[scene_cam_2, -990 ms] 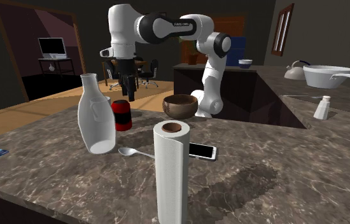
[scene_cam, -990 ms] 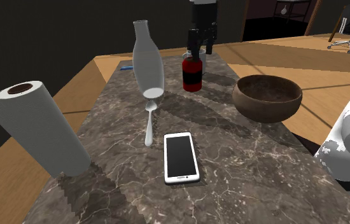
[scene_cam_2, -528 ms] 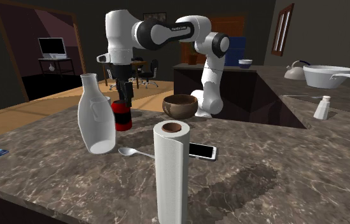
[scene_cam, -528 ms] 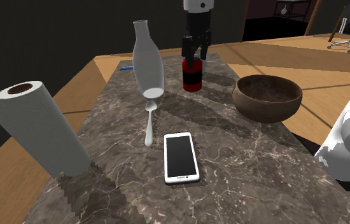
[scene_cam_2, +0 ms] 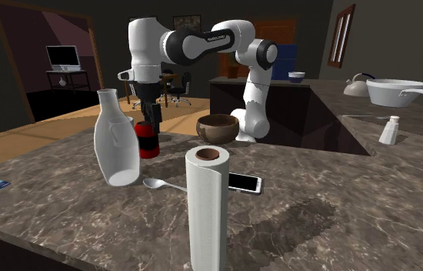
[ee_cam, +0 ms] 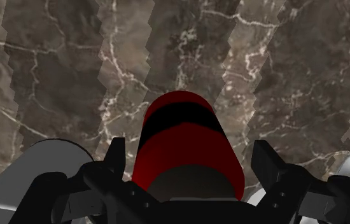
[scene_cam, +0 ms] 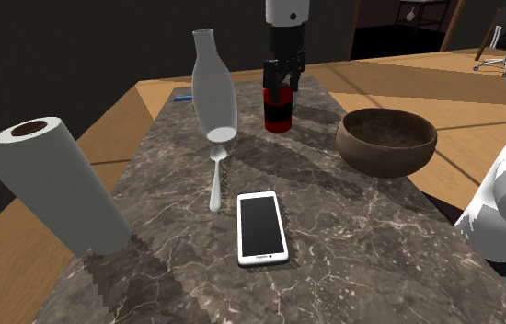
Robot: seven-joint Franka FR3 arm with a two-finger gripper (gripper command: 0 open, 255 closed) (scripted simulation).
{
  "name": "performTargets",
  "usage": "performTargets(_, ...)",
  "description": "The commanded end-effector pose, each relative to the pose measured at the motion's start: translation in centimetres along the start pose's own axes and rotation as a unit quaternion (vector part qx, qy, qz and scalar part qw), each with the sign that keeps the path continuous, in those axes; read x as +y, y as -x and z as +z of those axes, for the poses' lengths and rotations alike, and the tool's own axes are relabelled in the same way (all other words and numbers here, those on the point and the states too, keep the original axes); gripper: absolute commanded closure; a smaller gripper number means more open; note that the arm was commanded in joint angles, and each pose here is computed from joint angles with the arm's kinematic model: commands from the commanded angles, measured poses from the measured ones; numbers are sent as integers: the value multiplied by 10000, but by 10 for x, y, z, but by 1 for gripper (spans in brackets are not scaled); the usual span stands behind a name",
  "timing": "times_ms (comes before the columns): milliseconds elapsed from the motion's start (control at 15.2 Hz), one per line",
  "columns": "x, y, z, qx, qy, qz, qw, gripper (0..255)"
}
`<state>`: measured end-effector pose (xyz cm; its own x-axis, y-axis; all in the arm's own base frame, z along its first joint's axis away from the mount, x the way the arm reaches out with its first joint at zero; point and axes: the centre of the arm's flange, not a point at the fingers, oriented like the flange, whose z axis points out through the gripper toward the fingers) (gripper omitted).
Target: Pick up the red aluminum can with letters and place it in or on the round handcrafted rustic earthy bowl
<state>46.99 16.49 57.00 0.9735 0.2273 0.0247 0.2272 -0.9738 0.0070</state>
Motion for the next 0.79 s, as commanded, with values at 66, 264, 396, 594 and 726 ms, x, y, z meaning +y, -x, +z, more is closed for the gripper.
performTargets(66,0,0,0,0,0,0,10000,255)
performTargets(264,0,0,0,0,0,0,10000,255)
performTargets(396,0,0,1,0,-1,0,10000,255)
performTargets(594,0,0,1,0,0,0,10000,255)
performTargets(726,0,0,-5,0,0,0,10000,255)
